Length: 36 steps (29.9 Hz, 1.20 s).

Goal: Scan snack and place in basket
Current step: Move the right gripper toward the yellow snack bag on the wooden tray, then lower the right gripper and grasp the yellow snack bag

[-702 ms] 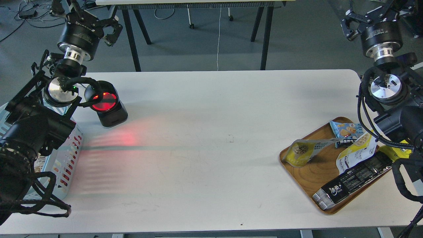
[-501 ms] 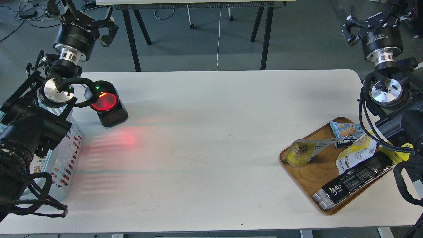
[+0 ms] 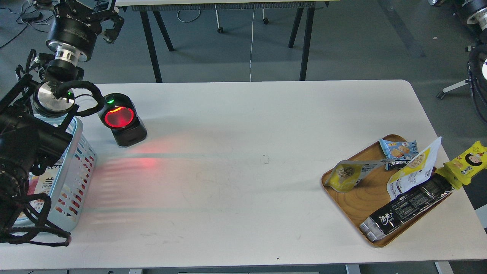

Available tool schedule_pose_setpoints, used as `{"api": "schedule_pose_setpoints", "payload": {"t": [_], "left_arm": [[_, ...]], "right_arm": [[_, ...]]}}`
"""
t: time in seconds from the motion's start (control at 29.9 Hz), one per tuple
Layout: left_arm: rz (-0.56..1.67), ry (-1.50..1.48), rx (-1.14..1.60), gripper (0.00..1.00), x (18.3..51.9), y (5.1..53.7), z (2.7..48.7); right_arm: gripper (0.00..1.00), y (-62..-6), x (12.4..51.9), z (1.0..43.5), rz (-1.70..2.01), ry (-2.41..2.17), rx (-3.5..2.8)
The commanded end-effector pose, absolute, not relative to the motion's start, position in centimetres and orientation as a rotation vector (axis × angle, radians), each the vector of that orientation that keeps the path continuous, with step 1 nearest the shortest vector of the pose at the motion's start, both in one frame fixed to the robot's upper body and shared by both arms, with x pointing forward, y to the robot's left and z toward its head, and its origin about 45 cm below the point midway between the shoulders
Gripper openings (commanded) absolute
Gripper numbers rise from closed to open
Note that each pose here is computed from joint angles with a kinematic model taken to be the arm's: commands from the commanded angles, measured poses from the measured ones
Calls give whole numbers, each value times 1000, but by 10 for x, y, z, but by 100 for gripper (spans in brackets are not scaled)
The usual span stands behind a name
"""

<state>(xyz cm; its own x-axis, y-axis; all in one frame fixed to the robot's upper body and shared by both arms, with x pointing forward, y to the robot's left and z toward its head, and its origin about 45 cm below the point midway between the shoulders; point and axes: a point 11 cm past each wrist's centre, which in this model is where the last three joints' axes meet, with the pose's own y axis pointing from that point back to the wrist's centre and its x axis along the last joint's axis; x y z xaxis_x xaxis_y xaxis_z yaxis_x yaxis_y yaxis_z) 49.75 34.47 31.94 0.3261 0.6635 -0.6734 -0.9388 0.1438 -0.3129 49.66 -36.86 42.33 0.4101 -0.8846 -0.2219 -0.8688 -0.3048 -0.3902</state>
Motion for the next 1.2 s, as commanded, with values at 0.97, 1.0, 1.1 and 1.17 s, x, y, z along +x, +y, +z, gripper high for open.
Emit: {"api": "schedule_pose_setpoints", "payload": {"t": [0.97,1.0,1.1,1.17], "left_arm": [[1270,383,-755,100,488,380,317],[1271,382,-754,100,488,381,318],[1273,380,-754,100,488,382,318],[1277,377,-753,100,487,384,319]], "right_arm": [[94,-213,333,319,-2394,-884,-3169],[94,-218,330,314,-2427,-971,-3132],[92,-232,326,304,-2530,-1175,-3002],[92,-238,324,299,-2580,-1313,-2911]]}}
